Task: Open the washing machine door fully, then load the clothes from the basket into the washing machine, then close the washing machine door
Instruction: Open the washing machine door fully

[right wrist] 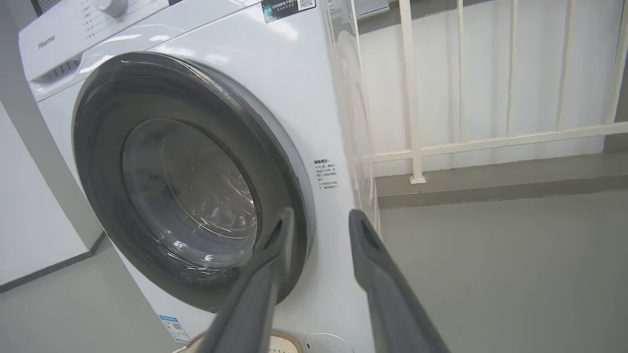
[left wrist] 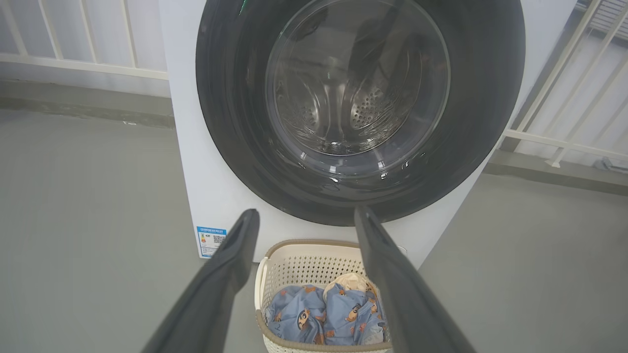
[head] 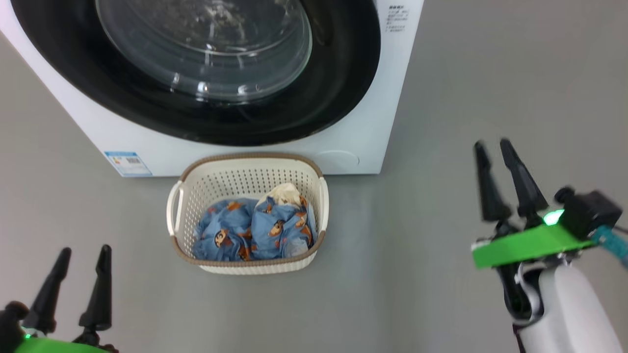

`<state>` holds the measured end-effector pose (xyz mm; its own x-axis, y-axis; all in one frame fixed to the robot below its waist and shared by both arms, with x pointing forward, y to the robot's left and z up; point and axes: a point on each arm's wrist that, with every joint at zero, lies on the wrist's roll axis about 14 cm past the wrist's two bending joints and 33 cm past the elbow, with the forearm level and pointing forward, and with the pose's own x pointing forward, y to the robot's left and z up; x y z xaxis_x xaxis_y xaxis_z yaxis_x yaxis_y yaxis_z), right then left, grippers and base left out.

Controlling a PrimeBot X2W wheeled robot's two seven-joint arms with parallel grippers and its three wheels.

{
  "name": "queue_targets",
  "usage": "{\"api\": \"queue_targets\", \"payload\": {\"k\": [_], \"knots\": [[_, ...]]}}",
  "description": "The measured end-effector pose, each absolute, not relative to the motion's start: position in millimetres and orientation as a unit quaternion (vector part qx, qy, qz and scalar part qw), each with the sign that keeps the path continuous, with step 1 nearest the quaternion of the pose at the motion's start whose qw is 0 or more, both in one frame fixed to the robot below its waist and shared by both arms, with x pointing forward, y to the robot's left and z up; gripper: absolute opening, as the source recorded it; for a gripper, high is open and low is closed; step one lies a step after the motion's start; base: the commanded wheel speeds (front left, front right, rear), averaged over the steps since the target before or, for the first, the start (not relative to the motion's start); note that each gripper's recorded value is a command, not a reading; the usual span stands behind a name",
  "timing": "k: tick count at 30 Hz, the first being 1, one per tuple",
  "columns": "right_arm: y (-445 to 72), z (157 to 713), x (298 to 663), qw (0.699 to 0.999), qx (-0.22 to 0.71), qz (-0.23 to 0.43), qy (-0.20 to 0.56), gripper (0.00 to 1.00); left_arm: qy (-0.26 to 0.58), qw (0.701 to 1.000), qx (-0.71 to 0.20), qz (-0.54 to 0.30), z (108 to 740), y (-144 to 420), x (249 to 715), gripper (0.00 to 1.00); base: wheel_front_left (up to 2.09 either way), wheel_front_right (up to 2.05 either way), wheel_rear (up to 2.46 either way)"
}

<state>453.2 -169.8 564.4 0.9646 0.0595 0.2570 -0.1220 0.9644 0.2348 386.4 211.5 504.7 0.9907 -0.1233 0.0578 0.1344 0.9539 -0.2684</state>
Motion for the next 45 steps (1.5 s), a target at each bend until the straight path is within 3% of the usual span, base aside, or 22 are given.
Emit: {"api": "queue_targets", "payload": {"k": [16,31,45], "knots": [[-157.9,564.4,558.5,0.918,0.383,0.048,-0.094,0.00,-0.009,0.989,-0.136,-0.050,495.4,234.6,412.2,1.00,0.00,0.00,0.00],[-131.2,580.5,642.1,0.871,0.481,0.089,-0.040,0.00,0.012,0.989,-0.143,-0.029,476.5,249.9,424.7,1.00,0.00,0.00,0.00],[-99.2,573.2,678.9,0.870,0.473,0.133,0.046,0.00,0.031,0.990,-0.140,-0.007,462.6,264.0,423.3,1.00,0.00,0.00,0.00]]}}
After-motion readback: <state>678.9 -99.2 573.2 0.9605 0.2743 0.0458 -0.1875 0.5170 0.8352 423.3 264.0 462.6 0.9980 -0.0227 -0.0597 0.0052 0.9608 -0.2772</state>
